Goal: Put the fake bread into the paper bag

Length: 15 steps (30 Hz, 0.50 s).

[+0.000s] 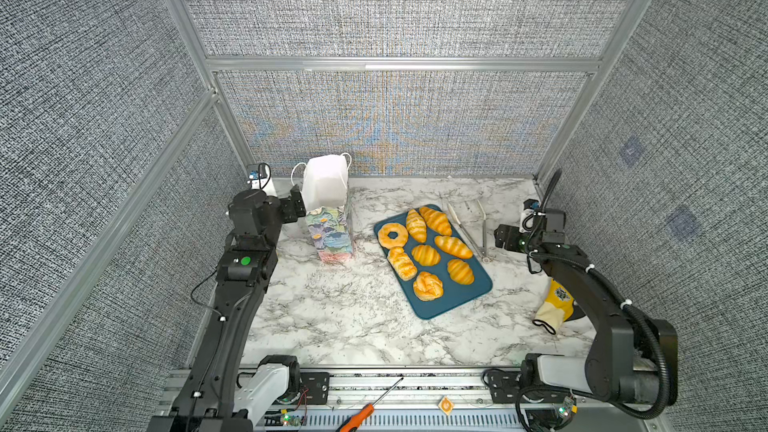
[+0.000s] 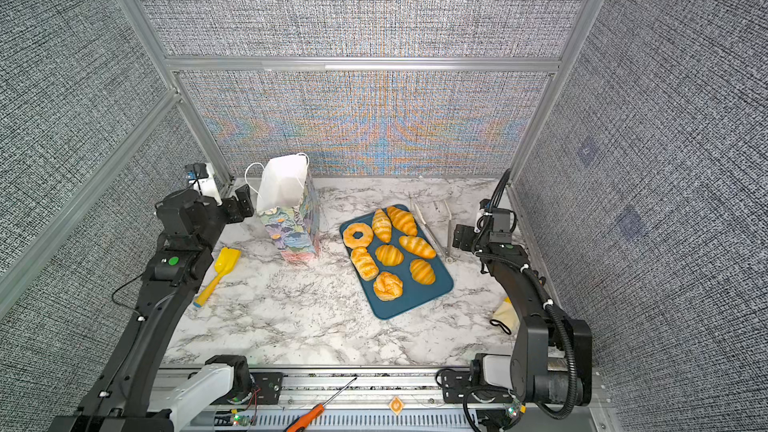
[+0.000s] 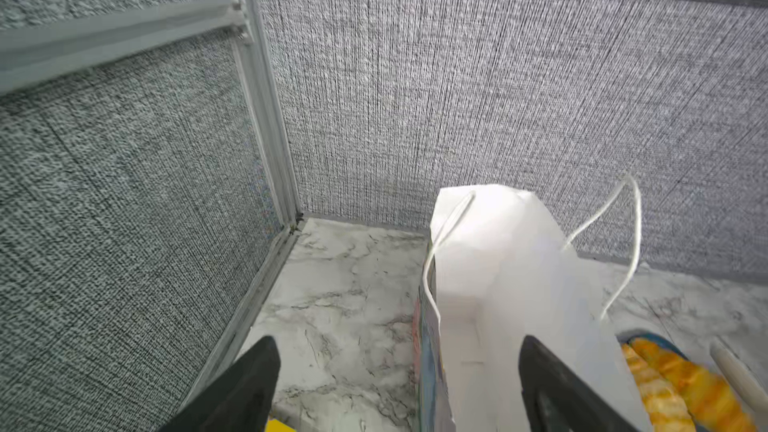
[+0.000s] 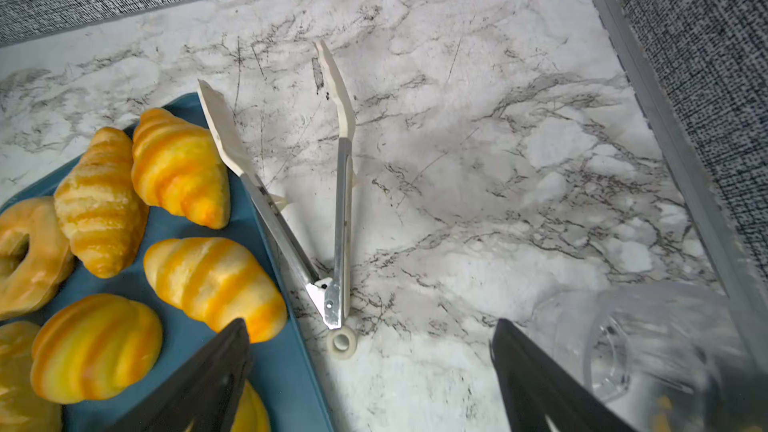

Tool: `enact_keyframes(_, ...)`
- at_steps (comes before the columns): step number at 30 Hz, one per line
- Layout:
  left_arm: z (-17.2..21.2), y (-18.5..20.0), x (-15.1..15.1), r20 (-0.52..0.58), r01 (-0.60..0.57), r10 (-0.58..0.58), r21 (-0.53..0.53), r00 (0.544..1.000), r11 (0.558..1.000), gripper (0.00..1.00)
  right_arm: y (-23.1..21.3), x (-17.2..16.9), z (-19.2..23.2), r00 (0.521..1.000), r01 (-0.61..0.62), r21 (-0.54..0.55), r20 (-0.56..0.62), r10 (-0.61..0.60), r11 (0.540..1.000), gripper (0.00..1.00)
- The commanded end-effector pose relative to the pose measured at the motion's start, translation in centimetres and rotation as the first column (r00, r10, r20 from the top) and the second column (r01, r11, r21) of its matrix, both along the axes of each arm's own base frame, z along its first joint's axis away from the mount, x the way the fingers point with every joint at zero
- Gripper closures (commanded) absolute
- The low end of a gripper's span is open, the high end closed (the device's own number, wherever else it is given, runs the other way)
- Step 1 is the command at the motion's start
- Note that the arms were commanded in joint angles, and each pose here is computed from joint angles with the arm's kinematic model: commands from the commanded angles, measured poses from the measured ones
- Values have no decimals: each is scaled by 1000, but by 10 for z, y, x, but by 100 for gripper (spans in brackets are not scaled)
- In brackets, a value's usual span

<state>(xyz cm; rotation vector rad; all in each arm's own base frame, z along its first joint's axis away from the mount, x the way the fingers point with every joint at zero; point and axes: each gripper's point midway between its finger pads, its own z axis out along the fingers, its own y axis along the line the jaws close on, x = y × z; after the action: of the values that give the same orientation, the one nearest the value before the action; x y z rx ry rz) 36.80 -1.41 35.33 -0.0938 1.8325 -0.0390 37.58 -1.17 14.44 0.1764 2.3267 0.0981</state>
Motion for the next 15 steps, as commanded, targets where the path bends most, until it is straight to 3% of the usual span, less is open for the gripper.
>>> enact_keyframes(1, -19, -15, 2, -118, 64, -65, -18, 991, 998, 13, -2, -12, -10, 999, -2, -21, -52, 1, 1000, 7)
enact_keyframes(10, -47, -26, 27, -304, 40, -36, 6, 952, 999, 34, -5, -24, -16, 997, 15, -28, -74, -17, 999, 7)
enact_keyframes(15, -59, -27, 36, -352, 10, -13, -9, 936, 1000, 44, -6, -23, -15, 996, 12, -38, -83, -15, 999, 7)
